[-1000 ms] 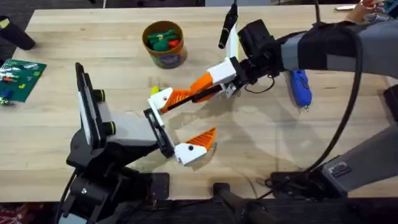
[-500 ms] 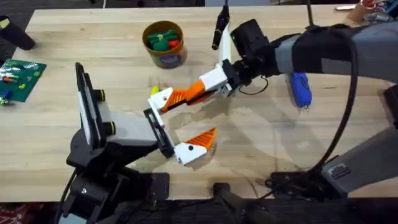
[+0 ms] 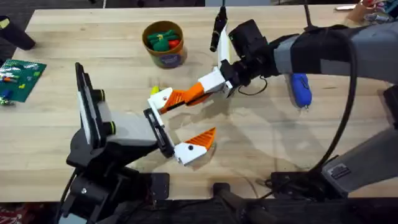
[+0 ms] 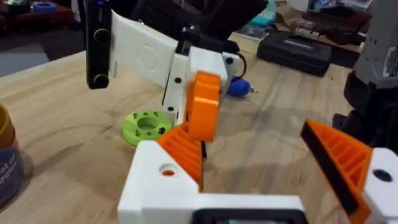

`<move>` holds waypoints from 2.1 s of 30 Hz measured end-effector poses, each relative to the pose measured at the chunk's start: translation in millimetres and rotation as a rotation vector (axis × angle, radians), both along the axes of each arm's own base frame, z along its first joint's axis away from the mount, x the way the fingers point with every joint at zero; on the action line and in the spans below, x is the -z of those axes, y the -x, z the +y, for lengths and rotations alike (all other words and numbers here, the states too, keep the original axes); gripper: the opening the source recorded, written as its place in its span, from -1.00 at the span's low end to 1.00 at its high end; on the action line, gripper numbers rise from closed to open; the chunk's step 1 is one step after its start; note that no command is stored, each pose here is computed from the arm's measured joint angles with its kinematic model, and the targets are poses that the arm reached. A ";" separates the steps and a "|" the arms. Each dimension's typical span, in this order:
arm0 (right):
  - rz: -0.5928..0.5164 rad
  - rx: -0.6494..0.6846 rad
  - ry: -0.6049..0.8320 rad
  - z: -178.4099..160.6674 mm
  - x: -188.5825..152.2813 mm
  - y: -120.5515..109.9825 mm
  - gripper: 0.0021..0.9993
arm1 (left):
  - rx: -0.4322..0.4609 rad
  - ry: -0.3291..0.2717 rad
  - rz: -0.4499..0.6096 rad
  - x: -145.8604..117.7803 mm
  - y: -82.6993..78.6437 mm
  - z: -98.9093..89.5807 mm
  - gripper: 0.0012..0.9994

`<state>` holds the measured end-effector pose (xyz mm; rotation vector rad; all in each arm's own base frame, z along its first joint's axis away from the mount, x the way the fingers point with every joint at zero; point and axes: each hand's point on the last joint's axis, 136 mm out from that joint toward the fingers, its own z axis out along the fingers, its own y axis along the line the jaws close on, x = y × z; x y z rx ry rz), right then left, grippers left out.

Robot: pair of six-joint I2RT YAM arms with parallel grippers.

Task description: Pick up the gripper from the table and insert it into the empty holder that is missing its gripper. Then pick up a screw, insert it into the mounting hole, and use the screwdriver to tighten it. Finally, clean up the table by picking up the vegetable and placing it into the bucket.

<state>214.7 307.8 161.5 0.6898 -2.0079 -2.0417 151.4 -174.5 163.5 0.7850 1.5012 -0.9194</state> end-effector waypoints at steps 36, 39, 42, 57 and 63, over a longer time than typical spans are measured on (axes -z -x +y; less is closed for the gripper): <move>0.020 0.034 0.057 5.7 2.8 -11.9 -0.47 | -0.013 -0.001 -0.001 0.0 -1.9 1.0 0.97; 0.021 0.031 0.052 5.6 2.0 -11.5 -0.68 | -0.013 0.000 0.001 0.1 -1.9 1.1 0.97; 0.031 0.026 0.048 5.3 0.5 -10.7 -0.97 | -0.009 0.001 0.002 0.0 -1.3 0.7 0.97; 0.085 0.037 0.085 6.0 1.6 -12.6 -0.96 | -0.011 0.003 0.008 0.2 -1.7 0.9 0.97; 0.117 0.049 0.103 5.0 1.5 -16.0 -0.96 | -0.013 0.003 0.008 0.2 -1.9 1.1 0.97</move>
